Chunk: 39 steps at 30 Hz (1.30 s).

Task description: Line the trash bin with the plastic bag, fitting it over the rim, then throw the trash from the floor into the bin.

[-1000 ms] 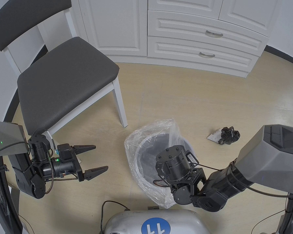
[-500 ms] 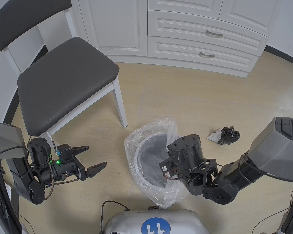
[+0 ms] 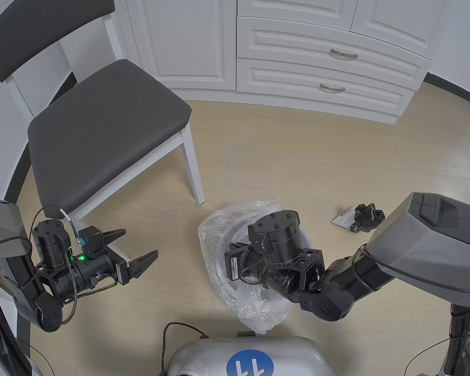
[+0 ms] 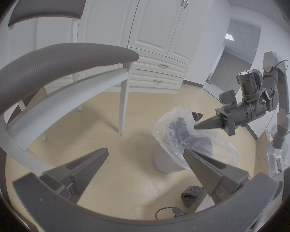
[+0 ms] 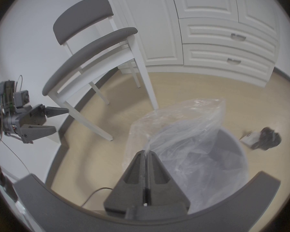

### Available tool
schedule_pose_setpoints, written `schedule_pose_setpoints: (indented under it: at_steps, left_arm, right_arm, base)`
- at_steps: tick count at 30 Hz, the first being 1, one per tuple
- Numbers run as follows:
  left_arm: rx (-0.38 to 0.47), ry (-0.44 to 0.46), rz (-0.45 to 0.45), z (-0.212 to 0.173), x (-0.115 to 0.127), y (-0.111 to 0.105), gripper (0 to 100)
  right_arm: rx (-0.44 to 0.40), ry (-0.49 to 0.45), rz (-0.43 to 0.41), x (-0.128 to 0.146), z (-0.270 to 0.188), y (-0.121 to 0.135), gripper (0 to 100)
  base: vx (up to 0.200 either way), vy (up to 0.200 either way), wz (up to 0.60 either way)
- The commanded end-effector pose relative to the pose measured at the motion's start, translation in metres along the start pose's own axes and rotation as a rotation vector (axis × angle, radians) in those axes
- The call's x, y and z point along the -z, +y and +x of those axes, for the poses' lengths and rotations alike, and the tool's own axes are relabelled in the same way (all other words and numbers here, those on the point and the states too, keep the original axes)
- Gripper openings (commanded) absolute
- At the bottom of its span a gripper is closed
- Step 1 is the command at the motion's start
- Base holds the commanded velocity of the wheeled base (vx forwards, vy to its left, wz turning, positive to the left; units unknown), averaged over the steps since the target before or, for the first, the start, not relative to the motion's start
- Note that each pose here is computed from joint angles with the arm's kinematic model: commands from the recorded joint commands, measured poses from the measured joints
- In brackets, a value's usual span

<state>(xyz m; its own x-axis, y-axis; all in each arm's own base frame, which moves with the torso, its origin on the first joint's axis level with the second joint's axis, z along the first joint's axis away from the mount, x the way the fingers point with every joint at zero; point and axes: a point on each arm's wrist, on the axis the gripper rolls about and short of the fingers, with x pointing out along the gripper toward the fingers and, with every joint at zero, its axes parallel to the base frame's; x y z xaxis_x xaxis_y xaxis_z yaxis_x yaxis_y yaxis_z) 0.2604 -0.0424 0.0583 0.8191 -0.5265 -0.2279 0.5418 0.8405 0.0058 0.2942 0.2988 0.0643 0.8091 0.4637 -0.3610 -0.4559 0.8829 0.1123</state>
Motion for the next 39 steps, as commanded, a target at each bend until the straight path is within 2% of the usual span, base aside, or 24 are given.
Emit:
schedule_pose_setpoints:
  at_steps: [1, 4, 7, 9, 12, 14, 16, 19, 24, 28, 32, 35, 37, 39]
  left_arm:
    - [-0.025, -0.025, 0.014, -0.003, -0.008, -0.003, 100]
    - [-0.030, -0.030, 0.014, -0.004, -0.009, -0.004, 100]
    - [-0.016, -0.040, 0.023, -0.004, -0.012, -0.008, 100]
    - [-0.009, -0.043, 0.026, -0.004, -0.013, -0.010, 100]
    - [0.017, -0.085, 0.046, -0.006, -0.027, -0.034, 100]
    - [0.029, -0.097, 0.044, -0.006, -0.030, -0.039, 100]
    - [0.073, -0.116, 0.021, -0.011, -0.037, -0.057, 100]
    - [0.098, -0.137, 0.000, -0.012, -0.042, -0.063, 100]
    - [0.089, -0.188, 0.004, -0.012, -0.052, -0.059, 100]
    - [0.063, -0.214, 0.004, -0.014, -0.058, -0.045, 100]
    - [0.091, -0.249, 0.015, -0.020, -0.065, -0.032, 100]
    - [0.113, -0.260, 0.021, -0.021, -0.067, -0.031, 100]
    - [0.116, -0.260, 0.023, -0.022, -0.067, -0.031, 100]
    - [0.114, -0.258, 0.023, -0.021, -0.067, -0.030, 100]
  right_arm:
    - [-0.024, 0.037, 0.067, 0.013, 0.020, -0.009, 0]
    - [-0.040, 0.053, 0.129, 0.017, 0.030, -0.027, 0]
    - [-0.054, 0.057, 0.158, 0.013, 0.034, -0.046, 0]
    - [-0.056, 0.057, 0.162, 0.012, 0.034, -0.048, 0]
    - [-0.050, 0.042, 0.171, 0.001, 0.022, -0.055, 0]
    - [-0.050, 0.047, 0.169, 0.002, 0.019, -0.055, 0]
    - [-0.041, 0.024, 0.177, -0.001, 0.015, -0.061, 0]
    - [-0.039, -0.002, 0.178, 0.001, 0.012, -0.061, 0]
    - [-0.043, -0.048, 0.174, 0.006, 0.010, -0.053, 0]
    - [-0.017, -0.063, 0.179, 0.014, 0.005, -0.059, 0]
    - [-0.002, -0.067, 0.185, 0.020, 0.005, -0.067, 0]
    - [-0.019, -0.085, 0.196, 0.019, 0.006, -0.063, 0]
    - [-0.079, -0.119, 0.267, 0.020, 0.011, -0.041, 0]
    - [-0.104, -0.153, 0.326, 0.021, 0.018, -0.028, 0]
  base:
    - [0.000, 0.000, 0.00]
    - [0.000, 0.000, 0.00]
    - [0.000, 0.000, 0.00]
    - [0.000, 0.000, 0.00]
    - [0.000, 0.000, 0.00]
    - [0.000, 0.000, 0.00]
    - [0.000, 0.000, 0.00]
    - [0.000, 0.000, 0.00]
    - [0.000, 0.000, 0.00]
    - [0.000, 0.000, 0.00]
    - [0.000, 0.000, 0.00]
    - [0.000, 0.000, 0.00]
    - [0.000, 0.000, 0.00]
    - [0.000, 0.000, 0.00]
